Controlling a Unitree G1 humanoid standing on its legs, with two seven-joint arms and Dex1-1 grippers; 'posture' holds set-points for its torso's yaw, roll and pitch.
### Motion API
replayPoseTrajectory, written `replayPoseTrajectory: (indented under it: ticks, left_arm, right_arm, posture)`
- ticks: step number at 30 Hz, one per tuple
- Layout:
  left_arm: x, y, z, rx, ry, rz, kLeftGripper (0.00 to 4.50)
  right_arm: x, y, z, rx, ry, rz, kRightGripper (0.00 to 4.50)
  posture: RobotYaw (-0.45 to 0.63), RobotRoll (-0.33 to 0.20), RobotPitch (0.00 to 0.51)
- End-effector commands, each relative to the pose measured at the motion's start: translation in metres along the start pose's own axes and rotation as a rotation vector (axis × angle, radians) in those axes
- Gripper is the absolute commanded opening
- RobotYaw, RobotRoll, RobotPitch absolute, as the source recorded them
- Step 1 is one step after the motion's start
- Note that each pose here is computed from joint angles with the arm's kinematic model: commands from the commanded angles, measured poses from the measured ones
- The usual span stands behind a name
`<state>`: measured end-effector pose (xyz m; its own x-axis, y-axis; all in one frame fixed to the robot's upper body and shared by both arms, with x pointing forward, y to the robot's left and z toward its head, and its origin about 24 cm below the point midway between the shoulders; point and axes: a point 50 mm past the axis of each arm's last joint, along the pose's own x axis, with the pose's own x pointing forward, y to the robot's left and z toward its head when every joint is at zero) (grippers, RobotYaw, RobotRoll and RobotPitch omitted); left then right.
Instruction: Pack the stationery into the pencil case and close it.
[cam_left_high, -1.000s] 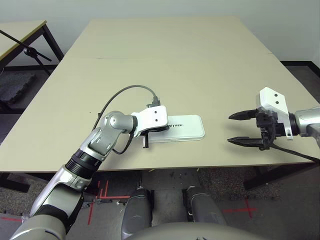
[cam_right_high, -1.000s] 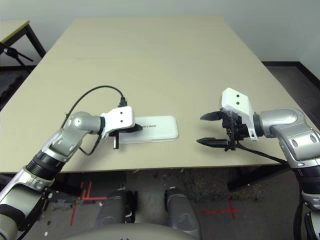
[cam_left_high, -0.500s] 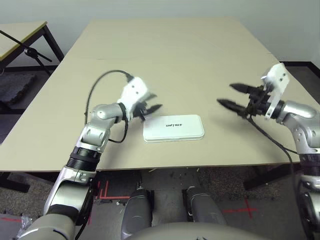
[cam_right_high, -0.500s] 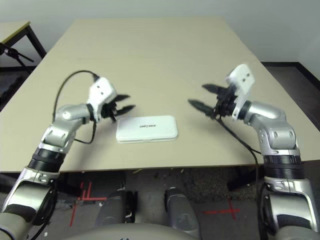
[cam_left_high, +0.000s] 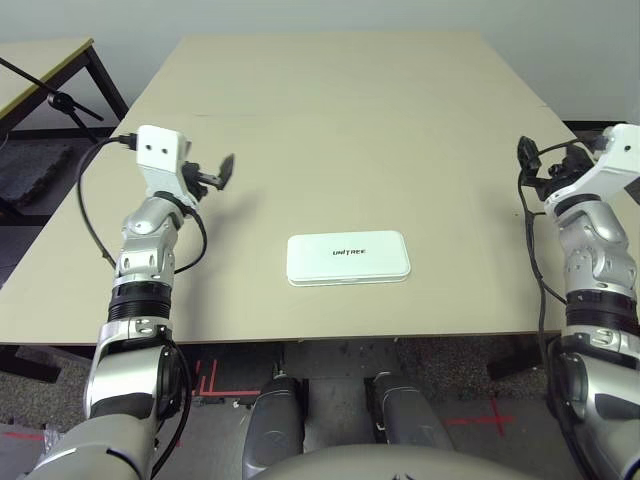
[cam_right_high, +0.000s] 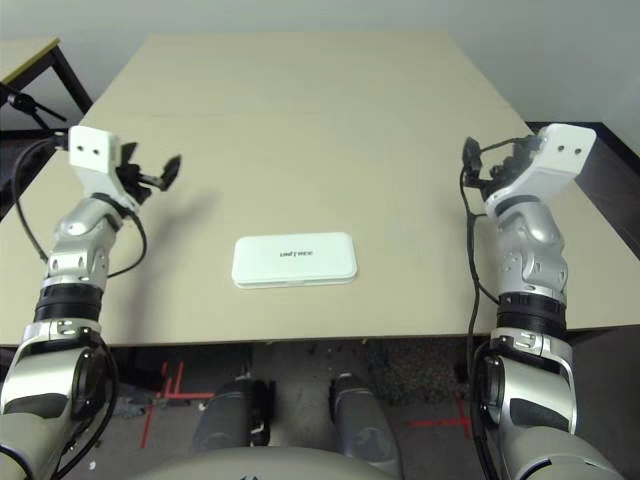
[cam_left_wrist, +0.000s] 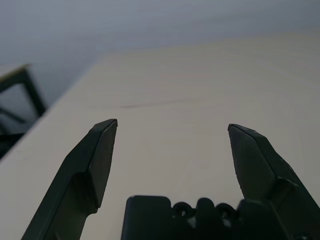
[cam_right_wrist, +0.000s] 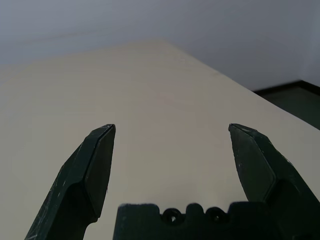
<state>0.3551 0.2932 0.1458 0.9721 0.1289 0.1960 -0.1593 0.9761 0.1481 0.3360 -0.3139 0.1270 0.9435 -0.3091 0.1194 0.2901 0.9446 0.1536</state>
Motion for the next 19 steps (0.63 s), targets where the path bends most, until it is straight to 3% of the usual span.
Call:
replayPoseTrajectory:
  ticks: [1, 10, 19]
  left_arm:
    - [0.0, 0.009, -0.003, 0.0, -0.014, 0.099, 4.47]
    - [-0.006, 0.002, -0.014, 0.019, -0.008, 0.094, 4.47]
    - [0.004, -0.013, -0.007, 0.019, -0.018, 0.039, 4.47]
  right_arm:
    - [0.005, -0.005, 0.006, 0.003, -0.025, -0.04, 4.5]
    - [0.006, 0.005, 0.002, 0.024, -0.016, 0.006, 4.5]
    - [0.005, 0.008, -0.001, 0.04, -0.021, 0.013, 4.5]
  posture:
    - [-0.14, 0.0, 0.119]
    - [-0.13, 0.0, 0.144]
    - [-0.16, 0.0, 0.125]
